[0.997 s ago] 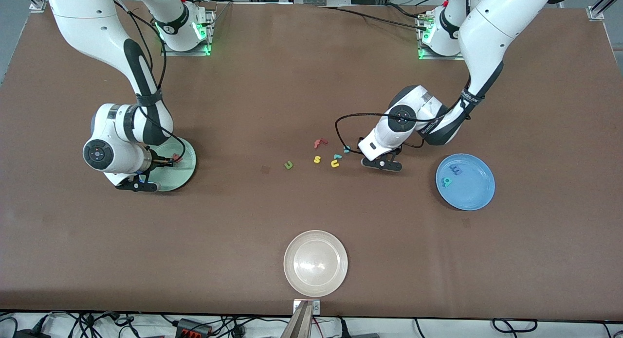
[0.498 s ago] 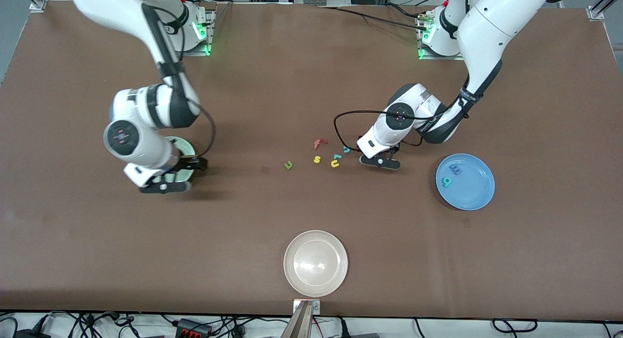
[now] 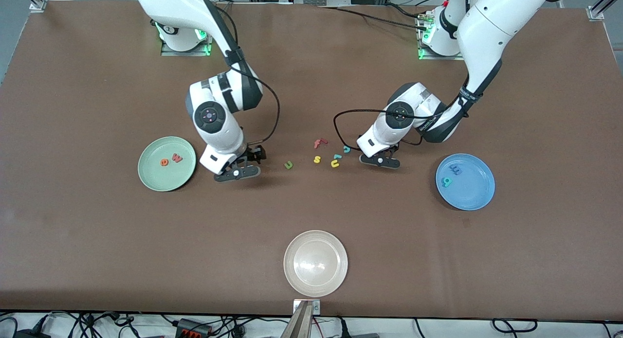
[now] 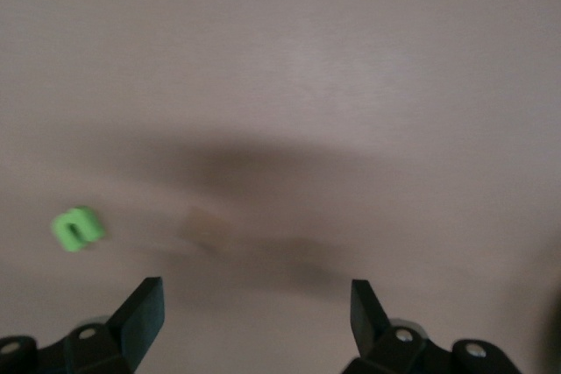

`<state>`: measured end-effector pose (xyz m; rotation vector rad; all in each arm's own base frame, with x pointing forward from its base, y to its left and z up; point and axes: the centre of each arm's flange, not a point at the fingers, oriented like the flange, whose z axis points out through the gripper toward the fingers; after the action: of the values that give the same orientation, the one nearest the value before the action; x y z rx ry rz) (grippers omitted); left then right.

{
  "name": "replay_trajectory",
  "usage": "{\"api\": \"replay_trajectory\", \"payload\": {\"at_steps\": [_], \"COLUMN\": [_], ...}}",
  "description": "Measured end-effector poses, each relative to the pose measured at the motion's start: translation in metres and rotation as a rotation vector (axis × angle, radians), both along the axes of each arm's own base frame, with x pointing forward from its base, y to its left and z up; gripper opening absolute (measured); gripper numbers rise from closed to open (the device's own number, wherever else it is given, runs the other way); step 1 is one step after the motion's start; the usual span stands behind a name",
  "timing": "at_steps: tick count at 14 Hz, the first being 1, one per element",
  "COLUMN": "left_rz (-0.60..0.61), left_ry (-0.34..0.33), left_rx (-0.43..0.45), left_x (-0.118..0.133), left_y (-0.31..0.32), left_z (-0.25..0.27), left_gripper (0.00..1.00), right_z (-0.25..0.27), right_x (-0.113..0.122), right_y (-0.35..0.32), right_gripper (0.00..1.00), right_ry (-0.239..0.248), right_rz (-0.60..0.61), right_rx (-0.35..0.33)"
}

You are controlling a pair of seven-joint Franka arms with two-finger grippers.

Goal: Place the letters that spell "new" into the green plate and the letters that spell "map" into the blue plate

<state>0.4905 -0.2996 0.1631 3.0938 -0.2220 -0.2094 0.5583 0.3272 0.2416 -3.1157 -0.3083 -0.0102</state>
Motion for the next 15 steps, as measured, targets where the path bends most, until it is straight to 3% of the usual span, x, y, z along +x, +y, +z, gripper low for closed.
{"api": "replay_trajectory", "payload": {"at_steps": [1, 5, 9, 13, 15], "left_rz": [0.004, 0.026, 0.013, -0.090, -0.135], "left_ry": [-0.004, -0.040, -0.013, -0.023, -0.020], "left_rx": [0.000, 0.022, 0.135, 0.113, 0.089], "left_x": [0.002, 0.018, 0.038, 0.102, 0.119], "left_y": [0.002, 0.020, 0.041, 0.158, 0.224], "left_z": [0.002, 0.027, 0.071, 0.104, 0.105], "left_gripper": [0.34, 0.34, 0.34, 0.34, 0.34], "right_z": [0.000, -0.010, -0.040, -0.046, -0.041], "right_x": [-0.001, -0.006, -0.018, -0.024, -0.024], "right_y": [0.007, 0.049, 0.079, 0.095, 0.103], "right_gripper": [0.89, 0.87, 0.81, 0.75, 0.75], "right_ry": [-0.005, -0.025, -0.015, -0.015, -0.025], "right_rz": [0.003, 0.201, 0.366, 0.417, 0.428], "right_rx": [0.003, -0.006, -0.036, -0.032, -0.022]}}
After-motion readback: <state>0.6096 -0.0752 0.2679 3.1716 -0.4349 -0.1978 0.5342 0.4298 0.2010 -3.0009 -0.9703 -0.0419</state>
